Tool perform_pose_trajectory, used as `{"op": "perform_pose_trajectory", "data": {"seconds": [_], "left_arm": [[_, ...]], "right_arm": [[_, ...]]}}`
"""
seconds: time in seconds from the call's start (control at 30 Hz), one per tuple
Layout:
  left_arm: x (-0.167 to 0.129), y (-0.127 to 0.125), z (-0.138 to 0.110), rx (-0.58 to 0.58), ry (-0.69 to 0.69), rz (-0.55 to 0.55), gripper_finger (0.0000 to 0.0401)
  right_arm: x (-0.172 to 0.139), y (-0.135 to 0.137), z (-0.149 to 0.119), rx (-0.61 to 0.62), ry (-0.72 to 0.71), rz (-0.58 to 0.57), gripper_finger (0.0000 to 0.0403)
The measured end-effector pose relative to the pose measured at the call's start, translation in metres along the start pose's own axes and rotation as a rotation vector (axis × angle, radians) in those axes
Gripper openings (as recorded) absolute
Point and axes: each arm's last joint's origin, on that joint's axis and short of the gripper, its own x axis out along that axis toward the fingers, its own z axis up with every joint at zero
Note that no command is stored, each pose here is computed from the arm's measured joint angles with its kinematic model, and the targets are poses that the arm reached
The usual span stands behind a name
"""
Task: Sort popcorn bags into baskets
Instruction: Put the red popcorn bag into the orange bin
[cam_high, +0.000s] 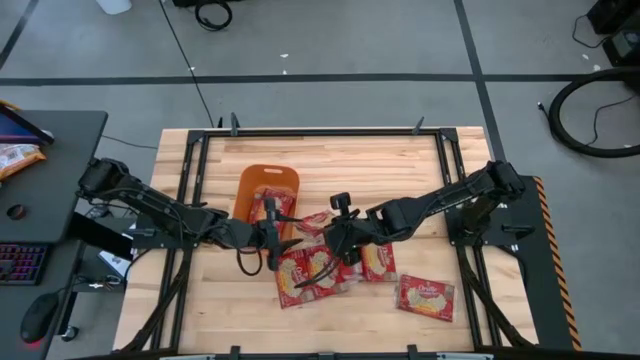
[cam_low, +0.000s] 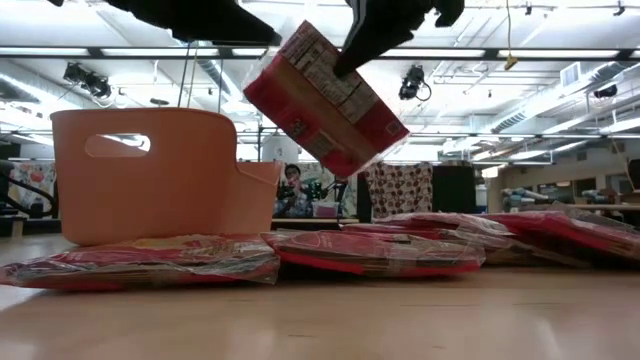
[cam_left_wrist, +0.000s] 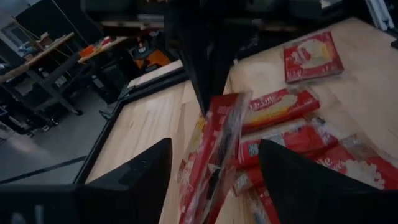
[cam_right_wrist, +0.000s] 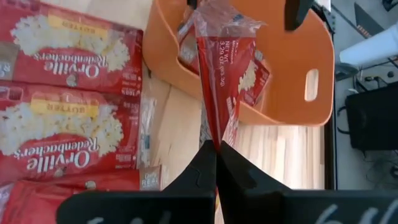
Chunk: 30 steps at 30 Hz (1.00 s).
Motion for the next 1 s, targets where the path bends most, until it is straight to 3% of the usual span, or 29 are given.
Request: {"op": "perform_pose_trajectory", "data": {"seconds": [0.23, 0.5, 0.67, 0.87, 1.0], "left_arm": [[0.004, 0.006, -0.004, -0.004, 0.048, 0.018, 0.0201], [0.004, 0.006, -0.005, 0.011, 0.059, 0.018, 0.0088], [0.004, 0.007, -0.006, 0.029, 0.072, 0.037, 0.0026], [-0.013, 0.019, -0.006, 0.093, 0.142, 0.117, 0.0028], [-0.034, 0.033, -0.006, 0.124, 0.188, 0.118, 0.0036]], "right_arm": [[-0.012, -0.011, 0.015, 0.048, -0.100, -0.004, 0.0005], [-0.019, -0.016, 0.023, 0.080, -0.129, -0.025, 0.0018], [-0.019, -0.018, 0.019, 0.087, -0.078, -0.090, 0.0051], [-0.045, -0.021, 0.015, 0.077, -0.052, -0.223, 0.0112], [-0.068, -0.024, 0.008, 0.116, -0.047, -0.233, 0.0136]]}}
